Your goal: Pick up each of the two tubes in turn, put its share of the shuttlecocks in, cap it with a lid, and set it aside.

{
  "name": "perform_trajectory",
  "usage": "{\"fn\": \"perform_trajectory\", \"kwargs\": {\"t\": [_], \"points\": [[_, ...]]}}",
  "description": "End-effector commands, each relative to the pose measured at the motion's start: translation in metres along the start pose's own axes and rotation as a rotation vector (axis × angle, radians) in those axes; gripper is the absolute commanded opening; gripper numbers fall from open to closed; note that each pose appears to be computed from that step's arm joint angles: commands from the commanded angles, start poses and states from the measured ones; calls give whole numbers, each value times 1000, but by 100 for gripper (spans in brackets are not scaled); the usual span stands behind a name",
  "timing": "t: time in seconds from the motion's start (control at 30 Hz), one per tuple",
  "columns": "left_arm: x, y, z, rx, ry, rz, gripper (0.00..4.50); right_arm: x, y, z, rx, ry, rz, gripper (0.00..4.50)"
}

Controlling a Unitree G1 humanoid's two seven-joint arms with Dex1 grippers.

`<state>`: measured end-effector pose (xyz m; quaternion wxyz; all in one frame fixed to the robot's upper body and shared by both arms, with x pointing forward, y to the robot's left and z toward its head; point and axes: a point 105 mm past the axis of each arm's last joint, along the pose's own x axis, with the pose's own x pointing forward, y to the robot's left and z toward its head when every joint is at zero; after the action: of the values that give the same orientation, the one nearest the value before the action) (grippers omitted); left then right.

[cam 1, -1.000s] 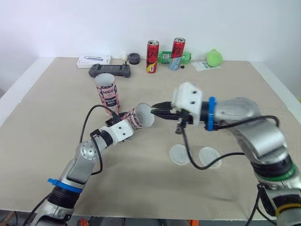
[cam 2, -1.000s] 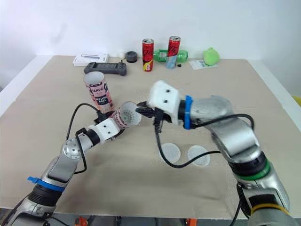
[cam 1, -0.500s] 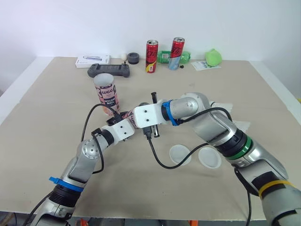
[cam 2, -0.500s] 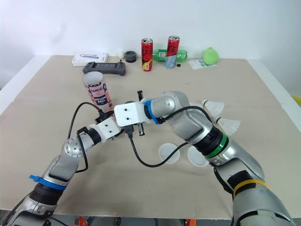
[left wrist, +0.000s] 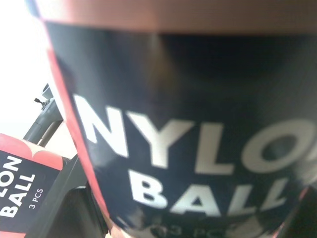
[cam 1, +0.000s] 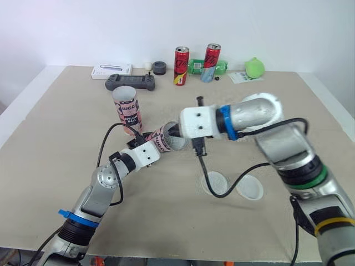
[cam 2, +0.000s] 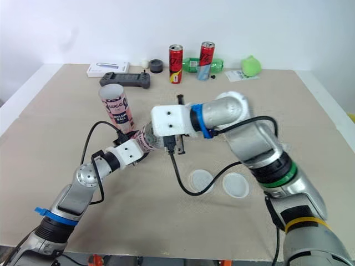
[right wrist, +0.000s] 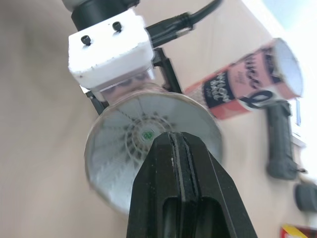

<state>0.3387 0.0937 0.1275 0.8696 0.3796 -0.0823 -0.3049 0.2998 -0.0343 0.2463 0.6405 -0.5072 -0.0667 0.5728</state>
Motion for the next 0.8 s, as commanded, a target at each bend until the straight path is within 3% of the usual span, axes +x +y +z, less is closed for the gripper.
{"fn": "perform_trajectory", "kwargs": {"t": [0.03, 0.17, 0.3, 0.4, 0.43, 0.47, 0.5, 0.57, 0.67, 0.8], "points": [[2, -6, 6, -5, -27, -24, 318, -9, 0, 12, -11, -41, -7, 17], [3, -6, 7, -21, -36, -17, 318, -24, -3, 5, 43, -33, -43, 17], [4, -3, 14, -98, -95, -7, 318, -48, -3, -8, 222, -90, -101, 17], [4, -2, 28, -237, -193, -11, 318, -62, 6, -18, 375, -124, -85, 85], [4, 0, 31, -297, -219, -2, 318, -66, 10, -21, 412, -126, -76, 134], [3, 0, 37, -375, -270, -10, 318, -70, 18, -29, 448, -101, -57, 222], [2, -3, 43, -461, -323, -31, 318, -73, 28, -38, 495, -72, -31, 222], [1, -8, 48, -616, -393, -68, 318, -71, 53, -56, 570, -9, 38, 302], [4, -19, 42, -751, -384, -108, 318, -64, 81, -78, 653, 44, 85, 442], [7, -45, 30, -771, -330, -187, 318, -54, 102, -104, 743, 72, 87, 447]]}}
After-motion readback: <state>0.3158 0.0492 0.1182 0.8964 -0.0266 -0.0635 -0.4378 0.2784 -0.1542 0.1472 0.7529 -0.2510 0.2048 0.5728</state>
